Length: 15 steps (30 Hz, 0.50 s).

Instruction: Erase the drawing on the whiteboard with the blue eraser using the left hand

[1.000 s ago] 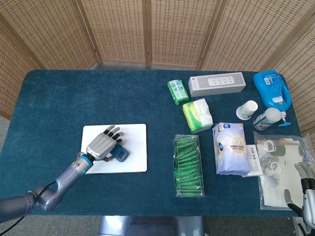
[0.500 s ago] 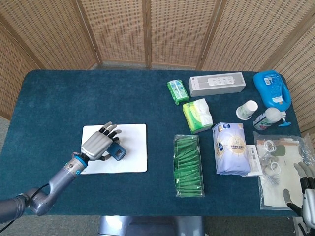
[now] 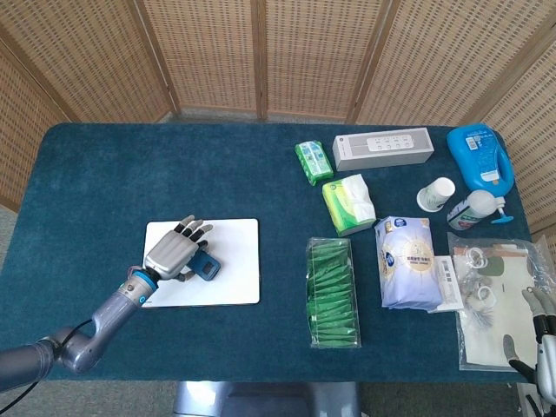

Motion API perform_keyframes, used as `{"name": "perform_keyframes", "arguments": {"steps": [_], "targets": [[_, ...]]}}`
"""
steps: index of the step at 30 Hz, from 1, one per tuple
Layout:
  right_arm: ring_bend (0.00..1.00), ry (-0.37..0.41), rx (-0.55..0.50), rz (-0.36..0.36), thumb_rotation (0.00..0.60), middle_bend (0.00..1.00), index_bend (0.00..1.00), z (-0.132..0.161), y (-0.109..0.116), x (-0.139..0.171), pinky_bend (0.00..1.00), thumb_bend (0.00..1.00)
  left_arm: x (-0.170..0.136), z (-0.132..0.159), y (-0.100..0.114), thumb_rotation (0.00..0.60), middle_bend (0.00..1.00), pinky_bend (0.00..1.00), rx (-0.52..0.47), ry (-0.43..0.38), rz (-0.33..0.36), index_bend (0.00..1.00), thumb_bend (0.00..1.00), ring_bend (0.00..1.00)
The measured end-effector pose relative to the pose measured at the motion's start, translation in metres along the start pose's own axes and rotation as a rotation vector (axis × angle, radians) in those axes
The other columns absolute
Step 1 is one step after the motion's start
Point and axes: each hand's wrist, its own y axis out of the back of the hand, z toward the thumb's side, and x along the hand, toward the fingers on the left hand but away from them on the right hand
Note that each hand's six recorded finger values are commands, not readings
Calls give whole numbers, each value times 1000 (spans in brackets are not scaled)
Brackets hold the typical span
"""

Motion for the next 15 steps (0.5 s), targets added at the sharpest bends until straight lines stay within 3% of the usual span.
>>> {"name": "perform_keyframes", "arguments": {"steps": [7, 15], "targets": [[0, -6, 0, -3, 600, 107, 101, -2, 1, 1, 61, 389, 4, 2, -4, 600, 60, 0, 14, 3, -31, 317, 336, 0], [0, -6, 0, -2, 600, 107, 98, -2, 2, 2, 64, 390, 4, 3, -2, 600, 54, 0, 8, 6, -22, 309, 335, 0]]}}
